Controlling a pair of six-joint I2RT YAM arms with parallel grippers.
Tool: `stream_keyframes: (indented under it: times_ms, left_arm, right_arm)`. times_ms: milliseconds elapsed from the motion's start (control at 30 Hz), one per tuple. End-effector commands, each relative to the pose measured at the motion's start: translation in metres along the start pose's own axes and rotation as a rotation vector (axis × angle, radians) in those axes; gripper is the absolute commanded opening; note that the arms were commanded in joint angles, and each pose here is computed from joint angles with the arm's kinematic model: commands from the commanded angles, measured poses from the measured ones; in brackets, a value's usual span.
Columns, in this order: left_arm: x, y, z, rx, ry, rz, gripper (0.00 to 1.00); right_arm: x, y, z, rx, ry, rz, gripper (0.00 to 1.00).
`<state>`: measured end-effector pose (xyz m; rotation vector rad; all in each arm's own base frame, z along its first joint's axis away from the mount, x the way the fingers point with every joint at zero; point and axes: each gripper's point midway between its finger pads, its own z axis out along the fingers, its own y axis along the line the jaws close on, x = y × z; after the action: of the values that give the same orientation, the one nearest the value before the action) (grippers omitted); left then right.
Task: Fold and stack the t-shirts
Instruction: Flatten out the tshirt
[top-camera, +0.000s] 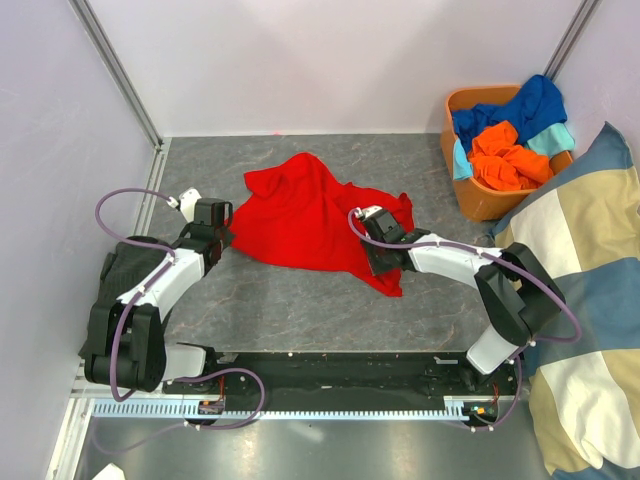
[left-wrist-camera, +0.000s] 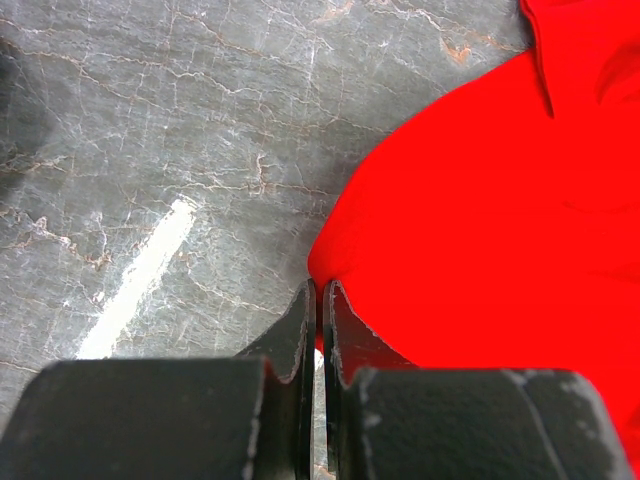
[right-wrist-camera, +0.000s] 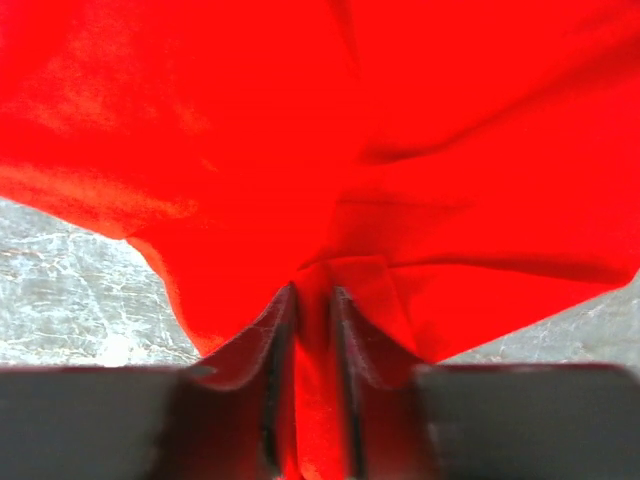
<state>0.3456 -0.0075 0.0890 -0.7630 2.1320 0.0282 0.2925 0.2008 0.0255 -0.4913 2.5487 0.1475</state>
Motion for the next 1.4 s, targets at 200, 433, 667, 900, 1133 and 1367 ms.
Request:
stream_keyframes:
  times_ms: [200, 433, 667, 900, 1133, 1367]
  left_arm:
    - [-0.013, -0.003, -0.002, 0.015, -0.047, -0.009, 0.02]
    - [-0.018, -0.006, -0.006, 0.027, -0.057, -0.013, 0.02]
    - [-0.027, -0.011, -0.016, 0.05, -0.07, -0.024, 0.02]
    - [-0.067, -0.017, -0.045, 0.082, -0.166, -0.045, 0.02]
    - [-0.083, -0.02, -0.061, 0.1, -0.196, -0.046, 0.02]
    - [-0.077, -0.013, -0.057, 0.076, -0.186, -0.033, 0.02]
  right_arm:
    - [-0.004, -0.014, -0.009, 0.081, -0.048, 0.047, 0.0]
    - [-0.049, -0.048, -0.086, 0.22, -0.316, 0.204, 0.0]
    - [-0.06, -0.073, -0.142, 0.307, -0.446, 0.308, 0.0]
    - [-0.068, -0.092, -0.189, 0.352, -0.583, 0.4, 0.0]
    - [-0.068, -0.085, -0.192, 0.317, -0.554, 0.385, 0.0]
    - [-0.047, -0.037, -0.13, 0.114, -0.355, 0.32, 0.0]
